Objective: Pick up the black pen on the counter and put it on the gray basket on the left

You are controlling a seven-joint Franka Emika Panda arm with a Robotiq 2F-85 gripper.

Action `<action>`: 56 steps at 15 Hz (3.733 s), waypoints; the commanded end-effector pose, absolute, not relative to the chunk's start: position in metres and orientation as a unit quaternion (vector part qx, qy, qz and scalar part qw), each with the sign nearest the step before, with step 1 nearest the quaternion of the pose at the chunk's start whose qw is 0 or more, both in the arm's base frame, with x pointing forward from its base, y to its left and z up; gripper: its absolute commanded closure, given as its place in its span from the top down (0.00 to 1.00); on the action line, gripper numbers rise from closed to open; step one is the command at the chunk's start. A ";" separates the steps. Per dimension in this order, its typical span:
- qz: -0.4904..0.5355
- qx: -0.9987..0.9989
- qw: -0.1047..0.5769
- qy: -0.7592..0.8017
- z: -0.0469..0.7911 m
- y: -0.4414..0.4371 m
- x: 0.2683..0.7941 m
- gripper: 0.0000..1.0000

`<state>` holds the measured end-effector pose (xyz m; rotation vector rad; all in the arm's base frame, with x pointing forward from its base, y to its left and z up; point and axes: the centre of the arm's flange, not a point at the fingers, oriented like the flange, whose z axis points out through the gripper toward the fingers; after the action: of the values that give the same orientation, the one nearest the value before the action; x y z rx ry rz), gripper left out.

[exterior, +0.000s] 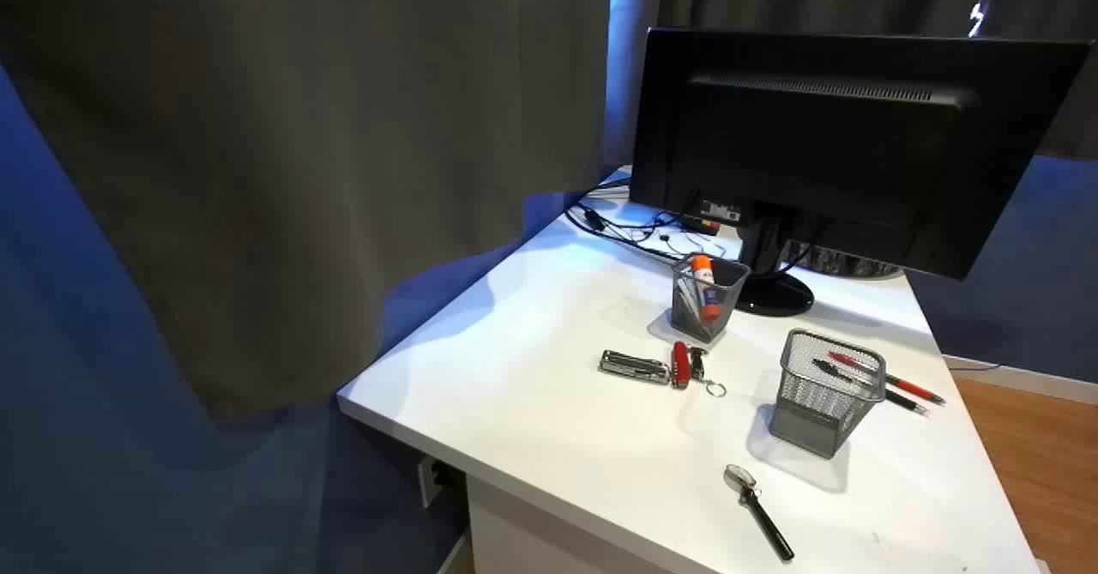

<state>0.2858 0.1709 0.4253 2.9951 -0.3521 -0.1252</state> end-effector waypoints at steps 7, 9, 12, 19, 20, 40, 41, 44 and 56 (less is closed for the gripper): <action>-0.041 0.990 0.062 -0.116 0.425 0.171 0.286 1.00; -0.041 0.990 0.062 -0.116 0.425 0.171 0.286 1.00; -0.056 0.997 0.054 -0.011 0.408 0.190 0.312 1.00; -0.066 0.983 0.020 0.169 0.361 0.253 0.344 1.00; -0.068 0.979 0.012 0.194 0.352 0.263 0.347 1.00; -0.061 0.911 -0.065 0.403 0.243 0.295 0.403 1.00; -0.058 0.907 -0.069 0.411 0.237 0.295 0.410 1.00; -0.050 0.898 -0.076 0.431 0.217 0.294 0.428 1.00; 0.001 0.884 -0.076 0.460 0.127 0.297 0.467 1.00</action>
<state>0.4529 0.2925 0.1513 2.9340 1.5062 -0.0798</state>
